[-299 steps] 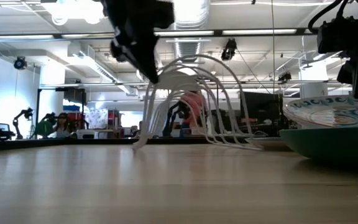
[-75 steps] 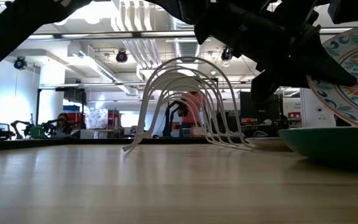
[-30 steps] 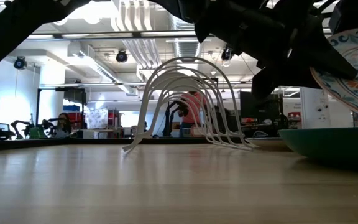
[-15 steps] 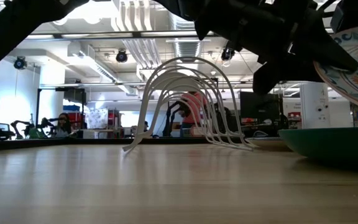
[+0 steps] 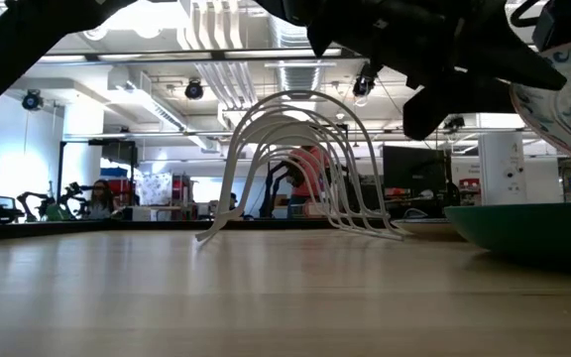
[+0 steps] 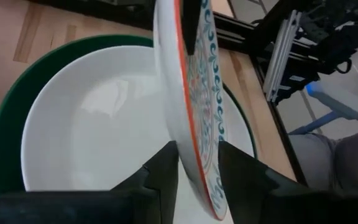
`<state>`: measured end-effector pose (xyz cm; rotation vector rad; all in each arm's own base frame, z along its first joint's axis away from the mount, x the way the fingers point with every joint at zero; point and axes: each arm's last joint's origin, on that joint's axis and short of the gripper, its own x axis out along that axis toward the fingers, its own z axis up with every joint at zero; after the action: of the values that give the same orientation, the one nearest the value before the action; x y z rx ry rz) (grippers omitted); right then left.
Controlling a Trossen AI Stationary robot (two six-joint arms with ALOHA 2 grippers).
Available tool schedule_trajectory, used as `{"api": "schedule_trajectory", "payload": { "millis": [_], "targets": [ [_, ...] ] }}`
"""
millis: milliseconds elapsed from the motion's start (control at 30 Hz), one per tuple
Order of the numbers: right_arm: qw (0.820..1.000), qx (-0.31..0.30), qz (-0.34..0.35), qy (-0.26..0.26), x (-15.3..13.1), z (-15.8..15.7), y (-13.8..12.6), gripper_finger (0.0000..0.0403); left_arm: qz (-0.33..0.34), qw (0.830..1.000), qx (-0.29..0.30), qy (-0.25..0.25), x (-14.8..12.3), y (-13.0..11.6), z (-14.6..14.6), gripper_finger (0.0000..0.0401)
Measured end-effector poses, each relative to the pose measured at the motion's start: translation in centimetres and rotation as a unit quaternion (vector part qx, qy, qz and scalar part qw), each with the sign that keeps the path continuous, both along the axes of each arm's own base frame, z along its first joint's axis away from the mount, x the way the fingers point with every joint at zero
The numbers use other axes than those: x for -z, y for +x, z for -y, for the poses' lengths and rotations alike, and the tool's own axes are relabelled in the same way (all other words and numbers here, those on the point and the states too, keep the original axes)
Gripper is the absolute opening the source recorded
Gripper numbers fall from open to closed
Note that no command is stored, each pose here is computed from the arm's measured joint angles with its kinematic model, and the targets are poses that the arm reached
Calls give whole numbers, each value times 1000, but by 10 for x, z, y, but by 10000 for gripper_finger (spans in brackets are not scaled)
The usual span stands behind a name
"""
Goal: Sort dishes
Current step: Put the white patterned plate into the dish rack
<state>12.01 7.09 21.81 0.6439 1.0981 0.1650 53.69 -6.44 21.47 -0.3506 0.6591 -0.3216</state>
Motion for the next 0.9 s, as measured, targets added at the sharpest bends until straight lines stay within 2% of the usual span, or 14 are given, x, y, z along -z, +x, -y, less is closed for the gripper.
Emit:
{"api": "schedule_trajectory", "payload": {
  "millis": [167, 400, 767, 900],
  "targets": [
    [1000, 4, 14, 1, -3, 2, -2, 28, 5, 1000, 1, -1, -8, -2, 0, 145],
    [999, 6, 42, 0, -8, 4, -5, 28, 25, 1000, 6, 7, -33, -10, -3, 187],
    [996, 30, 86, -7, -18, 13, -17, 28, -39, 994, -66, 75, -55, -31, -30, 192],
    [994, 31, 108, -6, -21, 17, -23, 28, -29, 993, -66, 93, -79, -45, -35, 192]
  ]
}}
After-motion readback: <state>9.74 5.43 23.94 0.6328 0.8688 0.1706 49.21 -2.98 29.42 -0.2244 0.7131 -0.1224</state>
